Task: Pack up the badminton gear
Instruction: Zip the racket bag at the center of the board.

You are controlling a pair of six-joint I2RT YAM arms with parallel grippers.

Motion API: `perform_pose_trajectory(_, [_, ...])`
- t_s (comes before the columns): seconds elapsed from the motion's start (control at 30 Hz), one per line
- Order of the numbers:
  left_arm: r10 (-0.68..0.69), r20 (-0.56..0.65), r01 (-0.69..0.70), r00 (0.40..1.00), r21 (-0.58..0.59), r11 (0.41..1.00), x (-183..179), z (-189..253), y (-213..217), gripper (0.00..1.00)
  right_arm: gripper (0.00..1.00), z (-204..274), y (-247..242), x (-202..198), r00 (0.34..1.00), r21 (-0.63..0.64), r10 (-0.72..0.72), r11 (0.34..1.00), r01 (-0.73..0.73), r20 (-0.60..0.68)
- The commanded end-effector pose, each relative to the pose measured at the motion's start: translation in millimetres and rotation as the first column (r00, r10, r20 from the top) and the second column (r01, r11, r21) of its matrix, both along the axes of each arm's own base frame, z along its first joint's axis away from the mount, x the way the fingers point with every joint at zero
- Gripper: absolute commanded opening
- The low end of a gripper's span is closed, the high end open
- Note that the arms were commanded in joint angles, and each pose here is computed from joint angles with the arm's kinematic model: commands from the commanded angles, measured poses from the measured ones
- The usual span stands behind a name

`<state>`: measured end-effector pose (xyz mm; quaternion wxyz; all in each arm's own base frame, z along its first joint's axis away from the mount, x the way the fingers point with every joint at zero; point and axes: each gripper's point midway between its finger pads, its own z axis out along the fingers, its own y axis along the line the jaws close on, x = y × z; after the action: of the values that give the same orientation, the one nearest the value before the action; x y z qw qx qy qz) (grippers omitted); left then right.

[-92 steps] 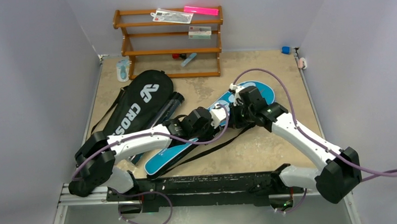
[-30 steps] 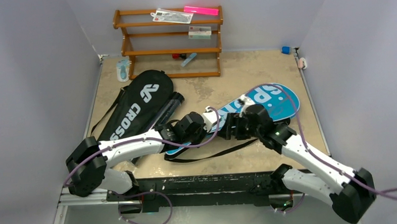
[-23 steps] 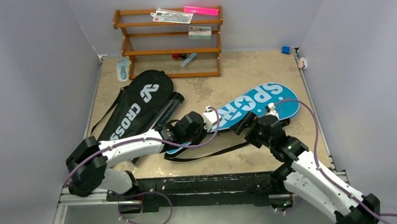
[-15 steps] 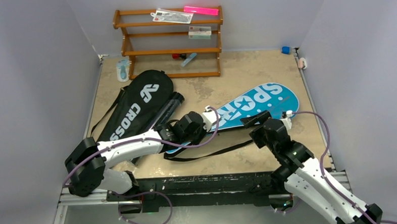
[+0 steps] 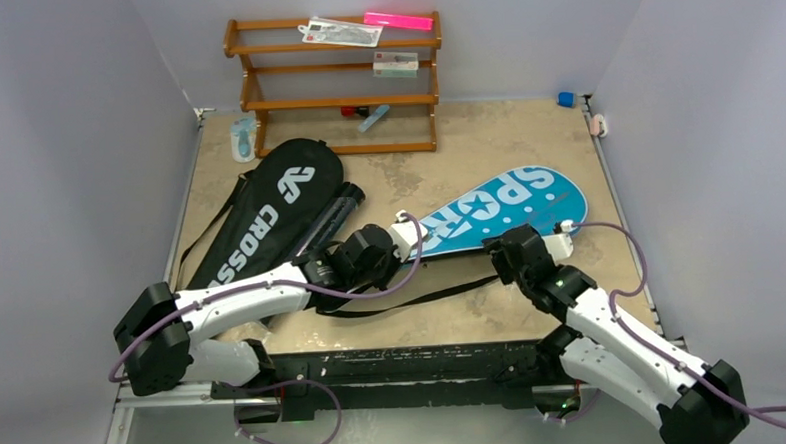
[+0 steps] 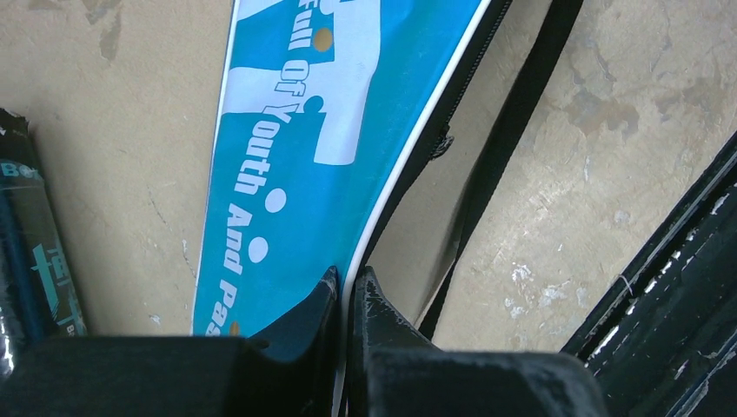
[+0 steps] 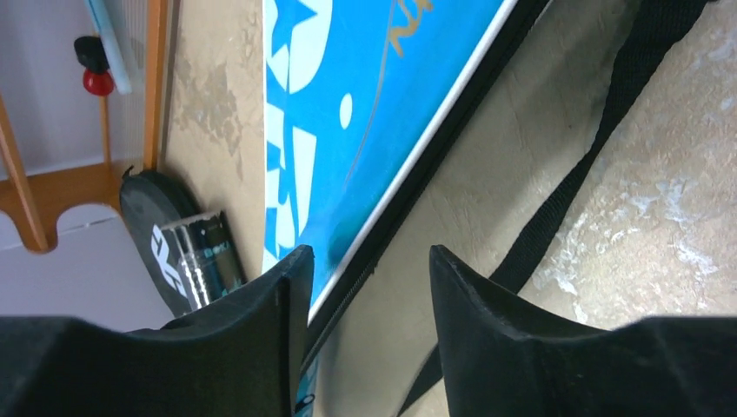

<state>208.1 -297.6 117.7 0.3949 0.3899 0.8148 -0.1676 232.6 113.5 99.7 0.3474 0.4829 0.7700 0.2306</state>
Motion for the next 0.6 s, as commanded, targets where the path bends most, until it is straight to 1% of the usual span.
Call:
perform_pose_trajectory(0.0, [0.028, 0.103, -0.018, 0.994, -0.100, 0.995, 12.7, 36.7, -3.5, 0.00, 0.47, 25.0, -7.4, 20.5, 0.998, -0.074, -0.039, 0.996, 0.043, 0.057])
perform_pose_trajectory(0.03, [0.032, 0.106, -0.022, 0.994, -0.099, 0.995, 13.3, 36.7, -2.1, 0.00, 0.44, 26.3, -8.5, 21.2, 0.998, -0.090, -0.038, 0.995, 0.043, 0.052])
perform_pose_trajectory(0.1, [0.037, 0.108, -0.026, 0.993, -0.096, 0.995, 13.9, 35.7, -0.9, 0.00, 0.45, 29.0, -9.1, 23.8, 0.998, -0.105, -0.035, 0.994, 0.042, 0.060])
perform_pose_trajectory(0.13, [0.037, 0.109, -0.027, 0.993, -0.097, 0.995, 14.2, 36.2, -1.1, 0.00, 0.48, 28.7, -9.1, 25.0, 0.997, -0.110, -0.034, 0.993, 0.041, 0.063])
perform_pose_trajectory(0.23, [0.034, 0.105, -0.023, 0.994, -0.107, 0.994, 13.2, 39.3, -2.6, 0.00, 0.62, 23.6, -8.9, 25.8, 0.998, -0.117, -0.034, 0.992, 0.040, 0.054])
perform_pose_trajectory(0.27, [0.033, 0.104, -0.022, 0.994, -0.111, 0.994, 12.5, 40.5, -2.6, 0.00, 0.63, 20.5, -9.6, 25.8, 0.998, -0.120, -0.040, 0.992, 0.045, 0.047])
perform_pose_trajectory(0.33, [0.033, 0.106, -0.021, 0.994, -0.118, 0.993, 12.1, 43.5, -2.5, 0.00, 0.63, 12.3, -12.5, 25.4, 0.998, -0.125, -0.058, 0.990, 0.061, 0.026])
perform_pose_trajectory(0.43, [0.039, 0.112, -0.026, 0.993, -0.116, 0.993, 12.4, 45.3, -0.2, 0.00, 0.58, 4.7, -20.1, 26.9, 0.996, -0.135, -0.088, 0.987, 0.089, 0.013])
perform_pose_trajectory(0.57, [0.048, 0.108, -0.036, 0.993, -0.109, 0.993, 12.4, 43.2, 2.1, 0.00, 0.59, -3.7, -34.9, 30.7, 0.992, -0.150, -0.122, 0.981, 0.119, -0.010])
